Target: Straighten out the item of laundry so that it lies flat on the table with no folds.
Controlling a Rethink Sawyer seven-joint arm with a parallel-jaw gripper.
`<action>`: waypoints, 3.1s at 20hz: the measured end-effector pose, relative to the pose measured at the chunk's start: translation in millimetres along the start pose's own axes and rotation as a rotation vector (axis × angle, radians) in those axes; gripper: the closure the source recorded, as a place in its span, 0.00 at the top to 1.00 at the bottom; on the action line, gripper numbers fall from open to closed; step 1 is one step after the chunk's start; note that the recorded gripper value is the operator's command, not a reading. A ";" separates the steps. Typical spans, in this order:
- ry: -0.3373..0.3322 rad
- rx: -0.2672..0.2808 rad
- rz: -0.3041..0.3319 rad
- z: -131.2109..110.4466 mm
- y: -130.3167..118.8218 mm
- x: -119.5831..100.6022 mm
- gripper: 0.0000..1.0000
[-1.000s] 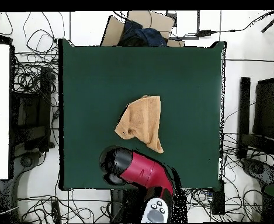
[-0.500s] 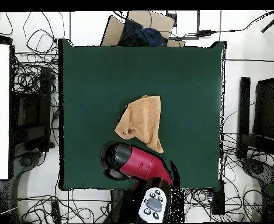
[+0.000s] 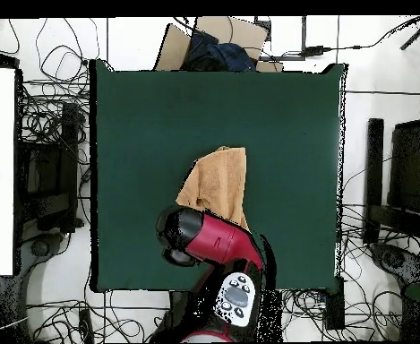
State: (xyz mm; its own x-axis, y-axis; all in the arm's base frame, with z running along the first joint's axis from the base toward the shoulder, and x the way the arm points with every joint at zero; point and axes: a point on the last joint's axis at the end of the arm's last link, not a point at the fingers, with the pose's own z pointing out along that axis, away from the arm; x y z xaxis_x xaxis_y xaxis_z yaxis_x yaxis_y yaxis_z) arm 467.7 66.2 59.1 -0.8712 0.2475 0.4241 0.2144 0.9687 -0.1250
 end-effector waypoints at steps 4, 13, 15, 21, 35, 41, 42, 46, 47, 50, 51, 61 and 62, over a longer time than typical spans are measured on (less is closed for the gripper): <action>-0.012 0.006 -0.006 2.5 1.5 -16.1 0.00; -0.027 0.015 -0.017 11.1 4.3 -46.3 0.00; -0.031 0.015 -0.019 11.9 4.9 -50.8 0.00; -0.041 0.017 -0.026 16.0 7.7 -65.9 0.00; -0.034 0.024 -0.049 10.7 19.5 -71.4 0.00; -0.010 0.025 -0.068 6.1 30.7 -75.5 0.00; -0.006 0.025 -0.070 6.0 31.4 -77.2 0.00; -0.001 0.026 -0.075 6.4 33.7 -85.3 0.00; -0.002 0.027 -0.076 6.8 34.1 -87.2 0.00; -0.004 0.029 -0.077 8.5 34.3 -91.2 0.00; -0.005 0.029 -0.077 8.8 34.3 -92.1 0.00; -0.010 0.030 -0.073 15.0 30.1 -107.8 0.00; -0.011 0.030 -0.072 14.9 29.7 -108.4 0.00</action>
State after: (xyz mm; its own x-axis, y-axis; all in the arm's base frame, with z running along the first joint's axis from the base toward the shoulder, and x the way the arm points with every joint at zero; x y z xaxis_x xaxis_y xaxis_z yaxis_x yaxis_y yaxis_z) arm 561.9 67.8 -4.0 -0.8886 0.1765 0.4234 0.1375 0.9830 -0.1213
